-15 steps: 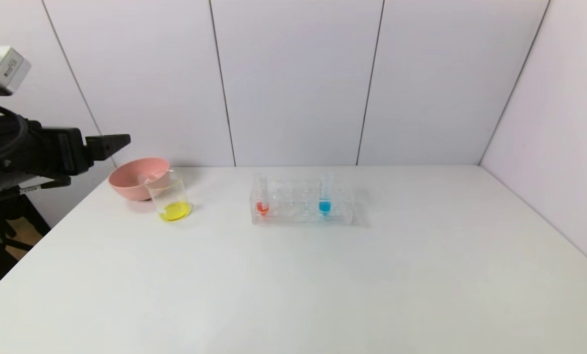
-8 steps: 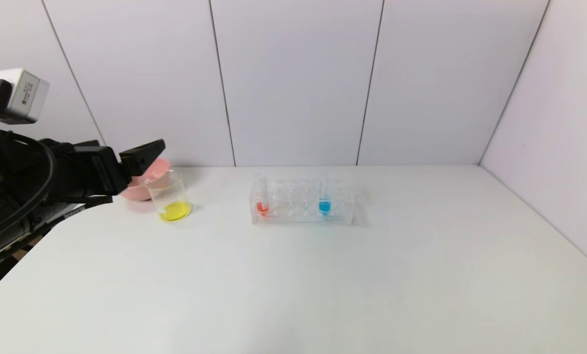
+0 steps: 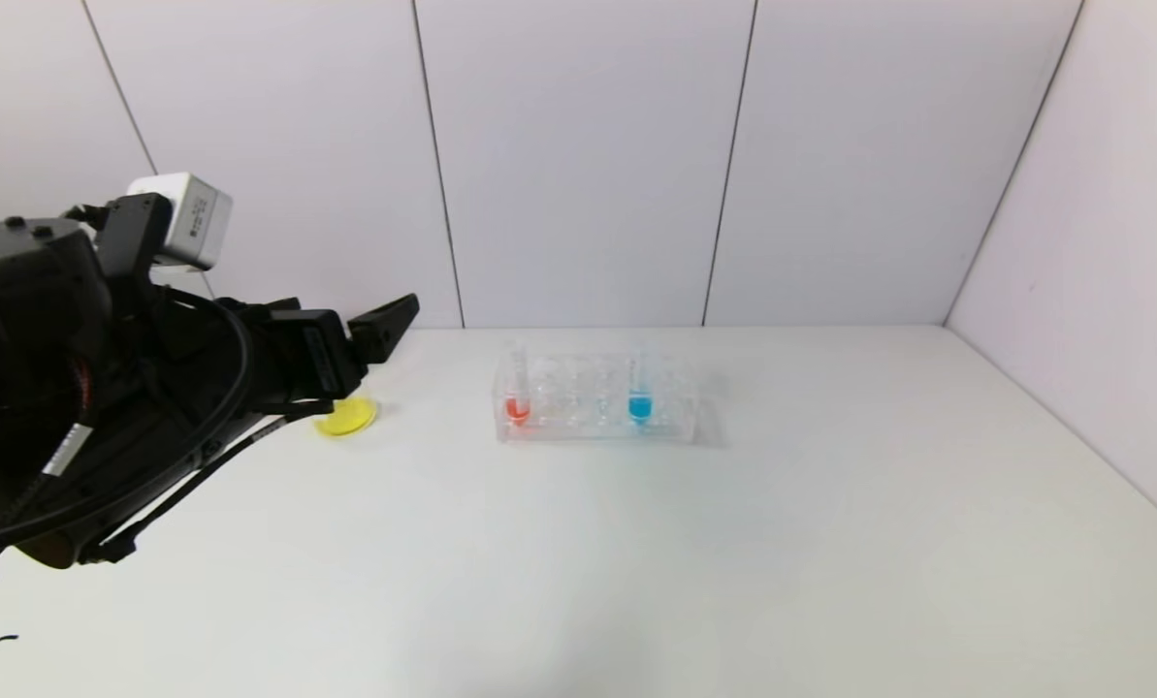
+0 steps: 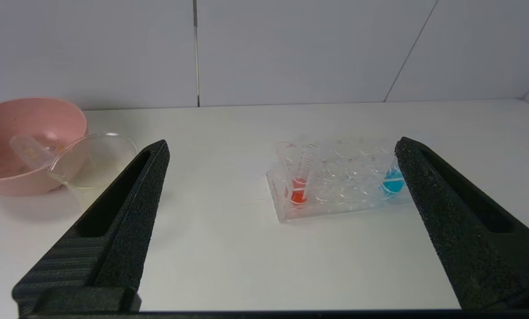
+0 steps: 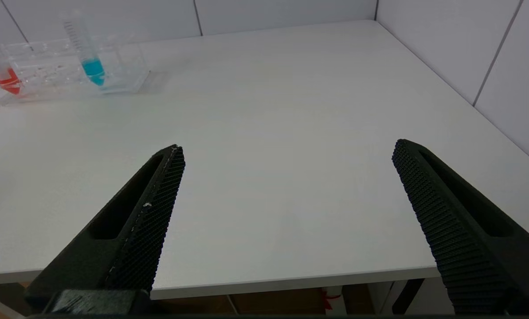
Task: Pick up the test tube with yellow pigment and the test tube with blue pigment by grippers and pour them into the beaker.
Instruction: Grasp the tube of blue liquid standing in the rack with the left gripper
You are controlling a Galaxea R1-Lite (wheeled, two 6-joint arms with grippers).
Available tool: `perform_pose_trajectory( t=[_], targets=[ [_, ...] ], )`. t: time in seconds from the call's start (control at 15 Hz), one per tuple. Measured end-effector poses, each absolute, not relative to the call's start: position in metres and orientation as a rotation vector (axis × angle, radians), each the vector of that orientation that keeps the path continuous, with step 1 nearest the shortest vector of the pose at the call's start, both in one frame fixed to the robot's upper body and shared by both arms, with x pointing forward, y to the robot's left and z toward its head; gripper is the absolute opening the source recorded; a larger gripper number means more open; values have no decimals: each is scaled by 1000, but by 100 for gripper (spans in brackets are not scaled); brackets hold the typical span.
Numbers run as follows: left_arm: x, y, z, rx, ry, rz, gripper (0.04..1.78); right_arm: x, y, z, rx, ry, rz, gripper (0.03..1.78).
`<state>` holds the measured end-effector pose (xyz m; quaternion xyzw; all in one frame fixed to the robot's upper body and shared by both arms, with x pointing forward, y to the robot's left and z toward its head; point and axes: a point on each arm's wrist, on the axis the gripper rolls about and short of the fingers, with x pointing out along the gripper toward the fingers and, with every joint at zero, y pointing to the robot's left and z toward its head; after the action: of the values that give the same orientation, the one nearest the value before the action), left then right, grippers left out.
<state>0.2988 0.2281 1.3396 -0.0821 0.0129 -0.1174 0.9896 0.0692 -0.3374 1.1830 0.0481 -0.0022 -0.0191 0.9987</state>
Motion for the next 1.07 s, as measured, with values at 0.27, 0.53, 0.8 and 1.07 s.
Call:
perform_pose_trajectory(
  t=[0.27,0.53,0.8,1.07],
  targets=[
    [310,192,1323,-172,10,-269,178,69,-337,1183,96,-4,-38,171],
    [327,161,1301,-181,-12,-312,178,69,-337,1183,96,-4,-38,171],
    [346,129,1274,-182,-15,-290,178,69,-337,1183,96,-4,-38,171],
    [364,97,1249,-159,-25,-294,178,69,-337,1183,96,-4,-38,171]
  ],
)
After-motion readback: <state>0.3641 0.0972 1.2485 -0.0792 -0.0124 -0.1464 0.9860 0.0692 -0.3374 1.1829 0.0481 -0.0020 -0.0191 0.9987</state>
